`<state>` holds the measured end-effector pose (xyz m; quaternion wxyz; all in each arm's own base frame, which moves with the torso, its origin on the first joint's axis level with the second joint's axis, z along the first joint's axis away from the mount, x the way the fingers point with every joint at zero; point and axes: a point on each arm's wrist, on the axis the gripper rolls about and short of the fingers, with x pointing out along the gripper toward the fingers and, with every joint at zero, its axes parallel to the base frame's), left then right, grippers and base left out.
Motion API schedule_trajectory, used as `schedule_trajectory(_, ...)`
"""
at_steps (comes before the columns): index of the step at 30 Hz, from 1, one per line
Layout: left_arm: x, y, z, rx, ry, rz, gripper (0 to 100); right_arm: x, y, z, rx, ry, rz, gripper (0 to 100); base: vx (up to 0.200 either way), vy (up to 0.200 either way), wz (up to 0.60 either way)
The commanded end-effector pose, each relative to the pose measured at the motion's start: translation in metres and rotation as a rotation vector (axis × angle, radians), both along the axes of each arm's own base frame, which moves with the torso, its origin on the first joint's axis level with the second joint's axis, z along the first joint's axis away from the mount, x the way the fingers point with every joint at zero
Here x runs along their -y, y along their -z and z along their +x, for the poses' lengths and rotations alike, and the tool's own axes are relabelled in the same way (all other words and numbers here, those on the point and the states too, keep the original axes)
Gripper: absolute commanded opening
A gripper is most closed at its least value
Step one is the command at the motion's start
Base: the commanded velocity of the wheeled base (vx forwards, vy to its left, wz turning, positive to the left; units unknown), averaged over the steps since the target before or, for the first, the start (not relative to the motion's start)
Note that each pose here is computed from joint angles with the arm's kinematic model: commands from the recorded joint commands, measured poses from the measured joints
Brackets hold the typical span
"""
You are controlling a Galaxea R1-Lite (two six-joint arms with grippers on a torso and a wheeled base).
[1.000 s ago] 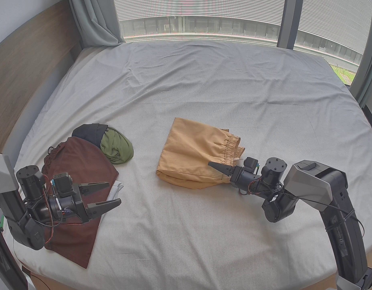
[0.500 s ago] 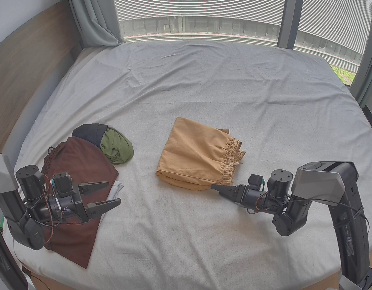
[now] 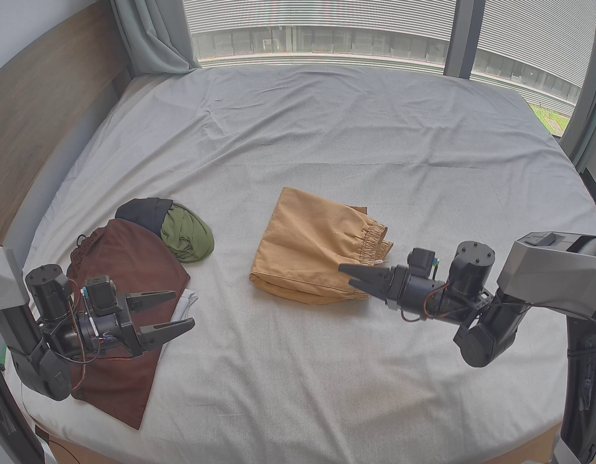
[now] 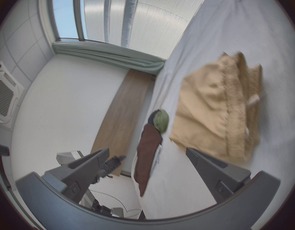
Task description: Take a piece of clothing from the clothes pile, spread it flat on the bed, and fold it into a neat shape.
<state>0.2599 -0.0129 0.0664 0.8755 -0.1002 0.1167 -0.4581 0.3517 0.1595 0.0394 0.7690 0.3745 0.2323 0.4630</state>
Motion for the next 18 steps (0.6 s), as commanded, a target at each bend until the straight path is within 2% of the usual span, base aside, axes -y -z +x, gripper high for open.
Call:
schedule_trajectory(1, 0.000, 0.000, 0.000, -0.001, 0.000, 0.000, 100, -0.006, -0.047, 0.021, 0.124, 0.007, 0.102, 100, 0.000, 0.000, 0.00)
schedule_trajectory(8, -0.001, 0.000, 0.000, -0.003, -0.004, 0.000, 100, -0.013, -0.030, 0.048, 0.134, 0.015, 0.124, 100, 0.000, 0.000, 0.00)
schedule_trajectory(9, -0.001, 0.001, 0.000, -0.003, -0.003, 0.000, 100, -0.011, -0.015, 0.059, 0.126, 0.030, 0.119, 100, 0.000, 0.000, 0.00)
schedule_trajectory(18, -0.001, 0.001, 0.000, -0.003, -0.004, 0.000, 100, 0.001, 0.031, 0.086, 0.091, 0.079, 0.102, 100, 0.000, 0.000, 0.00)
